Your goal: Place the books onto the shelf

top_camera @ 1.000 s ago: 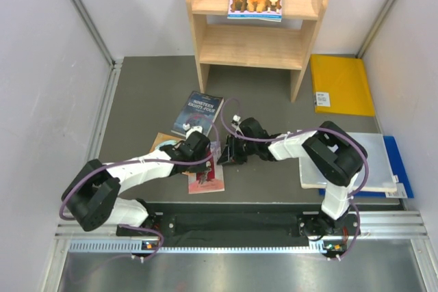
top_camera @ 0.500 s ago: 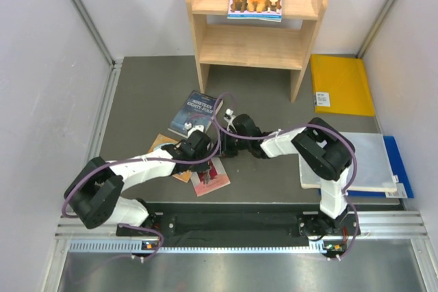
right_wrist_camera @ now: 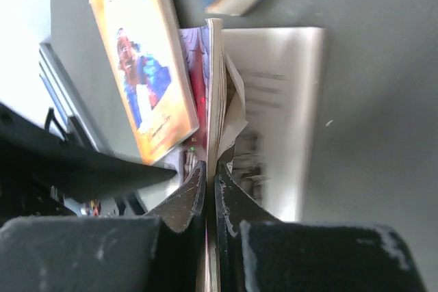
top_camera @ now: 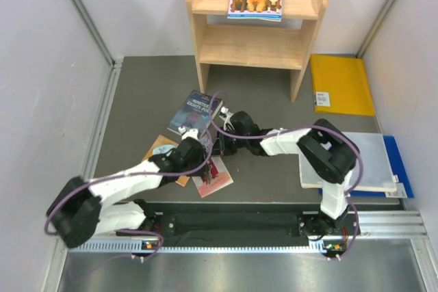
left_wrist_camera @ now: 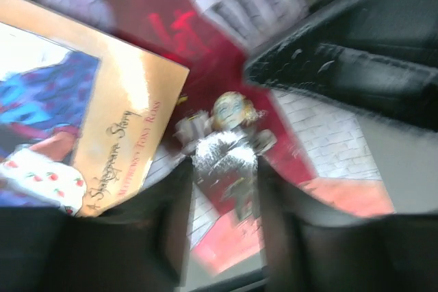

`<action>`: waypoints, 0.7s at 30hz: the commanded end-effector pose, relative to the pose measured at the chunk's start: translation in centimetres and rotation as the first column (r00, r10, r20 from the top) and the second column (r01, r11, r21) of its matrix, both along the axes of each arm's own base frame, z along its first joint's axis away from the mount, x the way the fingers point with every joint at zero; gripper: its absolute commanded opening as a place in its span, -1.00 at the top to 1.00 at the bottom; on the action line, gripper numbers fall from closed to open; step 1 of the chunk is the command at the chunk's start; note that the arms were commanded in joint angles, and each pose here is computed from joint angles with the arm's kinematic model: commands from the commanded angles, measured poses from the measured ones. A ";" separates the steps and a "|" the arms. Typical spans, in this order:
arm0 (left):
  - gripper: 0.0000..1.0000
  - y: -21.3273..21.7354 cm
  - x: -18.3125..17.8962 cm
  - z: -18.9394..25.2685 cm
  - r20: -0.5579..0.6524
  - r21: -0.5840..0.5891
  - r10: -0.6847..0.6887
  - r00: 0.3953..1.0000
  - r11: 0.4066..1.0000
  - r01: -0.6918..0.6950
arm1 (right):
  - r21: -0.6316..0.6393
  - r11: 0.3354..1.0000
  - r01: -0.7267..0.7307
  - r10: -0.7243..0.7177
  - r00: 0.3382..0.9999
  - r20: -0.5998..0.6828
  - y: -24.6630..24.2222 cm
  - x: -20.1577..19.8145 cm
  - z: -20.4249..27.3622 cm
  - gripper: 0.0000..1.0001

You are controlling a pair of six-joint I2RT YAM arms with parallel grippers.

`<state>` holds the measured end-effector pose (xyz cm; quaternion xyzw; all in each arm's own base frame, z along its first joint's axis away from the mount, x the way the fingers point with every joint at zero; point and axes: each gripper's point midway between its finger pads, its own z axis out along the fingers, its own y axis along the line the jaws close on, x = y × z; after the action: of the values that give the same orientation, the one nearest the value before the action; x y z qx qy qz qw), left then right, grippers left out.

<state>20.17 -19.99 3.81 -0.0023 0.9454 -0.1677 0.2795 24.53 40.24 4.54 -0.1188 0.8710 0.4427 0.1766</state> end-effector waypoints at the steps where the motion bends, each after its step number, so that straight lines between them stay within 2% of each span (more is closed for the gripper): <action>1: -0.10 1.1 0.1 4.0 0.187 -0.095 0.009 0.982 0.995 0.009 | -0.016 0.999 -0.043 0.046 0.978 0.202 -1.4 0.2 5.3 1.00; 2: -0.25 1.4 0.3 4.8 0.229 -0.114 0.023 0.973 0.993 0.003 | -0.028 0.998 -0.048 0.053 0.971 0.231 -1.9 0.5 5.7 1.00; 6: -0.48 2.4 0.7 8.9 0.402 -0.230 0.088 0.911 0.973 0.007 | -0.016 1.000 -0.011 0.016 0.958 0.287 -4.5 2.0 7.9 1.00; 14: -0.53 1.7 0.9 10.2 0.510 -0.397 0.161 0.845 0.915 0.065 | 0.074 0.996 -0.057 0.027 0.935 0.353 -6.9 2.4 12.2 1.00; 18: -0.59 0.7 1.0 10.3 0.537 -0.483 0.196 0.820 0.869 0.108 | 0.138 0.985 -0.109 0.049 0.923 0.381 -6.6 1.8 14.2 1.00; 19: -0.61 0.4 1.3 11.6 0.562 -0.522 0.224 0.796 0.843 0.131 | 0.156 0.980 -0.120 0.052 0.923 0.381 -6.5 1.6 14.6 1.00; 21: -0.62 -0.1 1.4 11.0 0.559 -0.524 0.214 0.801 0.840 0.141 | 0.196 0.968 -0.155 0.069 0.919 0.387 -6.2 1.1 15.5 1.00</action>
<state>20.49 -18.37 10.36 -0.0335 0.7914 -0.3392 0.5074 26.72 33.12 15.52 -0.1920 0.8158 0.4544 0.3018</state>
